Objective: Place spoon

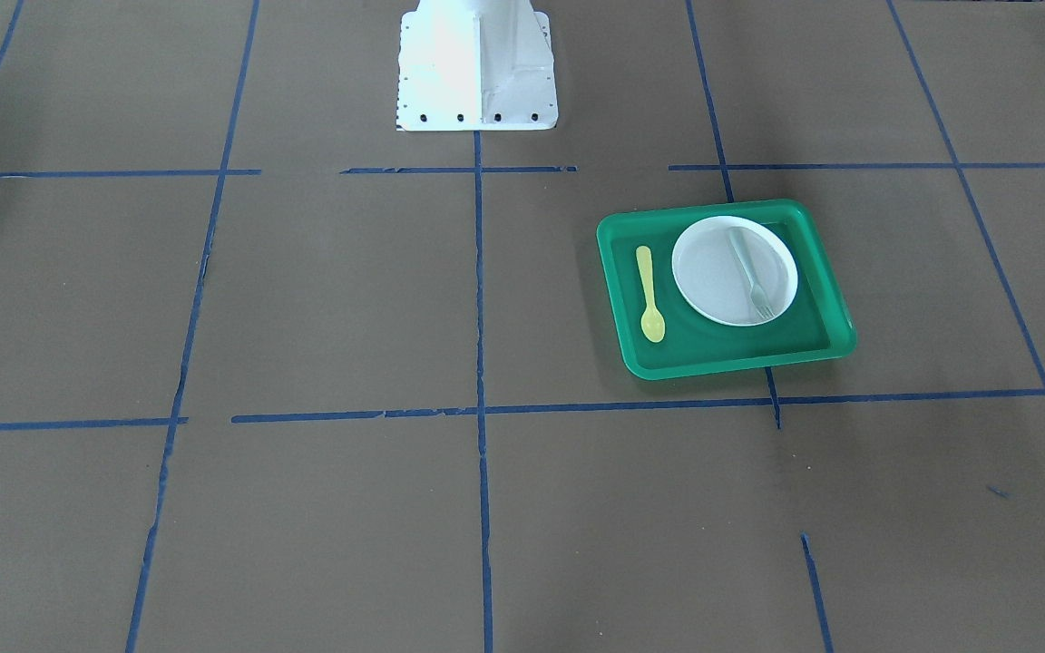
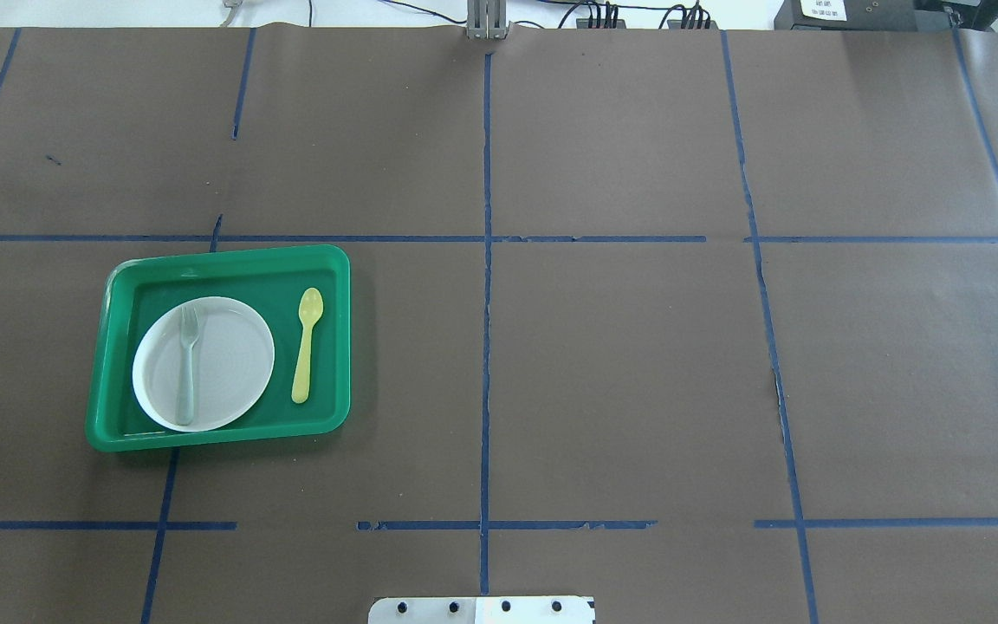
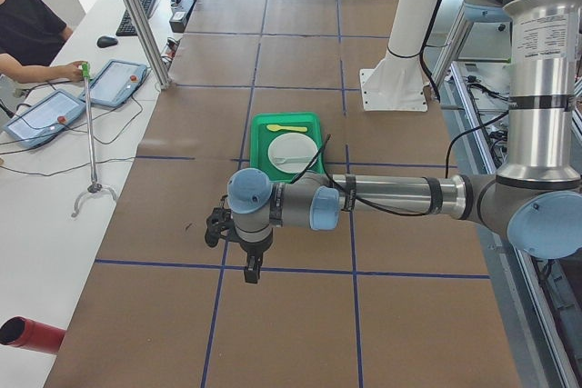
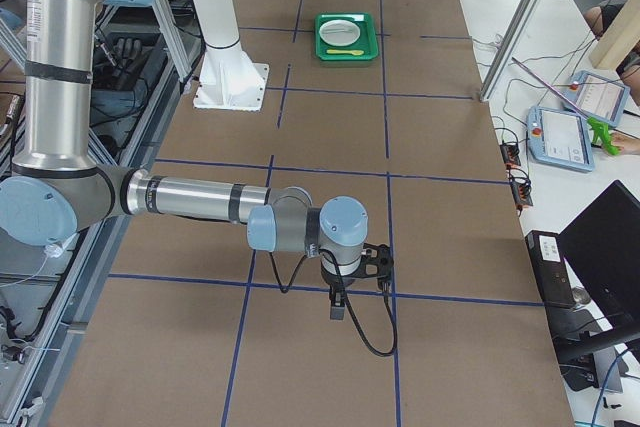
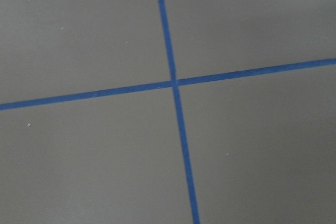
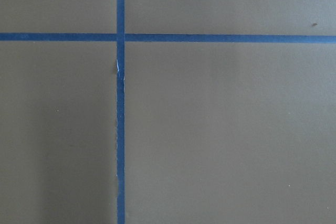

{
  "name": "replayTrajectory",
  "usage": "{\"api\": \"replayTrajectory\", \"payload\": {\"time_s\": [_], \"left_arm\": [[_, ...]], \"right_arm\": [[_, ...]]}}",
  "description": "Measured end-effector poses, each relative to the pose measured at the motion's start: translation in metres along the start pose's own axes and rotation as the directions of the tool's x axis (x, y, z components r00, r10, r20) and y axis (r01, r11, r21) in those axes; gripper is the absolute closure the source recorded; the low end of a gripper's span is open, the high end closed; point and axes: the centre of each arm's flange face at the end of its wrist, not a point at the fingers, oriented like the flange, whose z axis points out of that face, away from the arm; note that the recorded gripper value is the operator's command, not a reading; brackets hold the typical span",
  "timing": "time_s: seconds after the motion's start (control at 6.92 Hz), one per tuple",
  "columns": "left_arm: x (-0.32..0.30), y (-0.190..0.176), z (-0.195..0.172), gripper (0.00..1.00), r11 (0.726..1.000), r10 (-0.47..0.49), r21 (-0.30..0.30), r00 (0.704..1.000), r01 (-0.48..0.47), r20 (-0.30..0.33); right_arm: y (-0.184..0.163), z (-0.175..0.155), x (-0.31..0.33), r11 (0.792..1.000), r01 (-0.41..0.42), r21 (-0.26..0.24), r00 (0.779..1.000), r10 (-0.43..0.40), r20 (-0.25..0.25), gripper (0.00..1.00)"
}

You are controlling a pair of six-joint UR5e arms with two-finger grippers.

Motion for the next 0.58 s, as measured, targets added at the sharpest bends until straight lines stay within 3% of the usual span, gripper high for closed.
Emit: {"api": "replayTrajectory", "payload": {"time_s": [0.58], "left_arm": [[-0.0133,0.0107,0.0065,0.0,0.999,-0.029,-0.019,0.999,0.029,-0.015]], "right_arm": [[0.0,0.0,0.0,1.0,0.0,0.0,1.0,0.0,0.0,0.0]]}}
